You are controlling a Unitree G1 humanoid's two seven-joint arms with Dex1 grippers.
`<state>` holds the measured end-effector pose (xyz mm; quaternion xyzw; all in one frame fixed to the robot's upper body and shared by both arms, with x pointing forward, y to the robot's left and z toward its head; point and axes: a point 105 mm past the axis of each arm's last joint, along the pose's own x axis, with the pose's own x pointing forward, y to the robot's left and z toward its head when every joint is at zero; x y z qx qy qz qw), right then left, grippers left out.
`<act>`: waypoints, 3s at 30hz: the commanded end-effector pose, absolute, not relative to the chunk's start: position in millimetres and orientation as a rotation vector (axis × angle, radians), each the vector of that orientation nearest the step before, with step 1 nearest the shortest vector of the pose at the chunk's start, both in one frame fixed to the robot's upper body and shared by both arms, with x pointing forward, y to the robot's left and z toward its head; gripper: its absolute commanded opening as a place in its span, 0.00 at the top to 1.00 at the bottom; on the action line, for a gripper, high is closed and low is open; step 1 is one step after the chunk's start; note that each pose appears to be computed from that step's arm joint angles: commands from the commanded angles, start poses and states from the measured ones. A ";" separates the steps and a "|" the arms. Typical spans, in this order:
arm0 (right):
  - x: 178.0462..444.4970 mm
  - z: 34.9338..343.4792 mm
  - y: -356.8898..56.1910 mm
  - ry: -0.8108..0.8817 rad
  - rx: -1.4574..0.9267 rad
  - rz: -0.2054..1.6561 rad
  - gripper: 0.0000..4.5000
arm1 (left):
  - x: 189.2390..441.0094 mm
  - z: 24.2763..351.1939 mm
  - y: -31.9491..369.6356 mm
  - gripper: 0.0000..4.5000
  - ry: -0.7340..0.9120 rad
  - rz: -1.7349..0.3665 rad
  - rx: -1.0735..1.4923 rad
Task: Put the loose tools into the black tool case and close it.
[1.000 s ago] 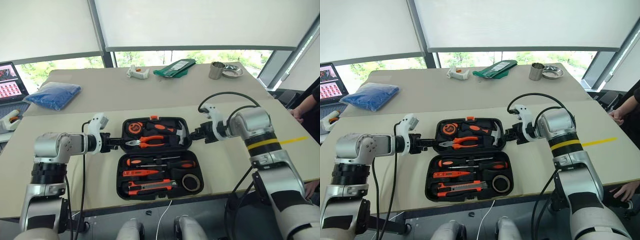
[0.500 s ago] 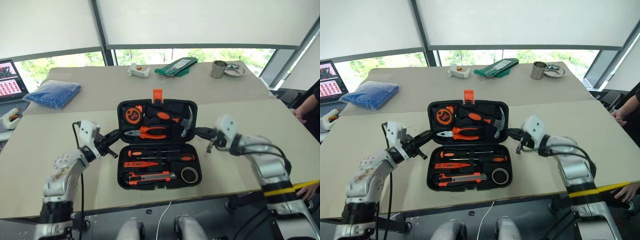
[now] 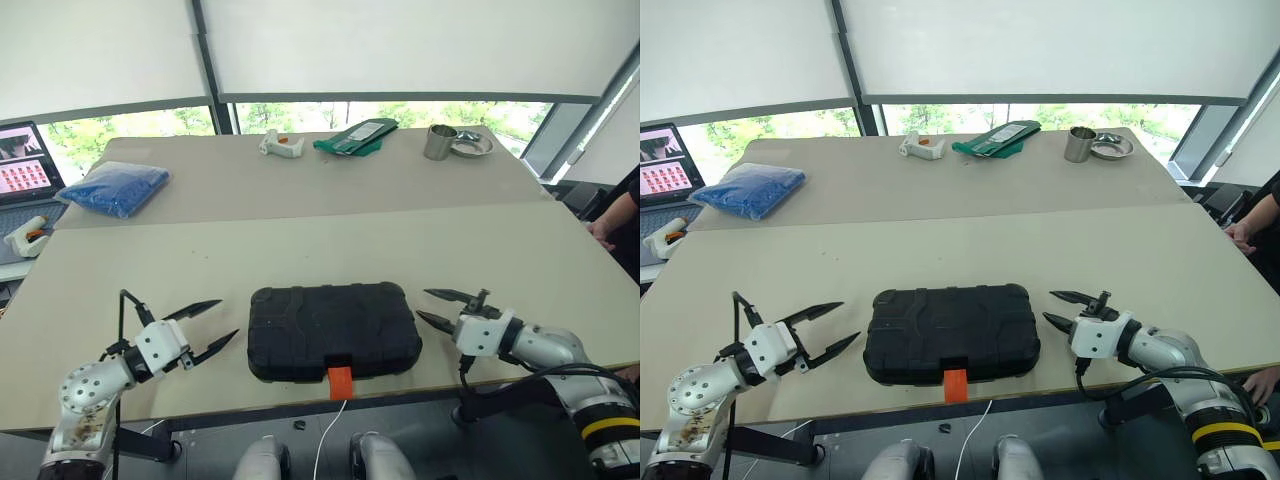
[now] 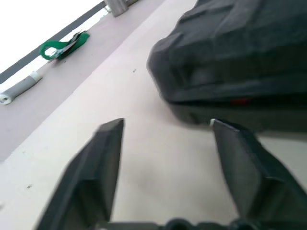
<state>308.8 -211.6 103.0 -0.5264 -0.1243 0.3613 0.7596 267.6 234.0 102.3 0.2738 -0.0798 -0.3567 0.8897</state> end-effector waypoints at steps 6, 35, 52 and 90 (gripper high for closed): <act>261.1 115.8 -230.8 -0.014 -0.693 0.912 0.50 | 297.3 116.0 265.0 0.34 -0.052 -0.641 0.447; 319.0 107.4 -131.8 0.060 -0.578 0.986 1.00 | 339.3 103.3 192.4 0.97 0.159 -0.951 0.281; 303.1 133.2 -153.0 -0.103 -0.421 1.062 1.00 | 325.3 183.8 129.0 0.97 0.055 -1.222 0.176; 303.4 80.4 -93.9 0.083 -0.383 1.123 1.00 | 316.7 77.3 91.1 0.97 0.386 -1.222 0.368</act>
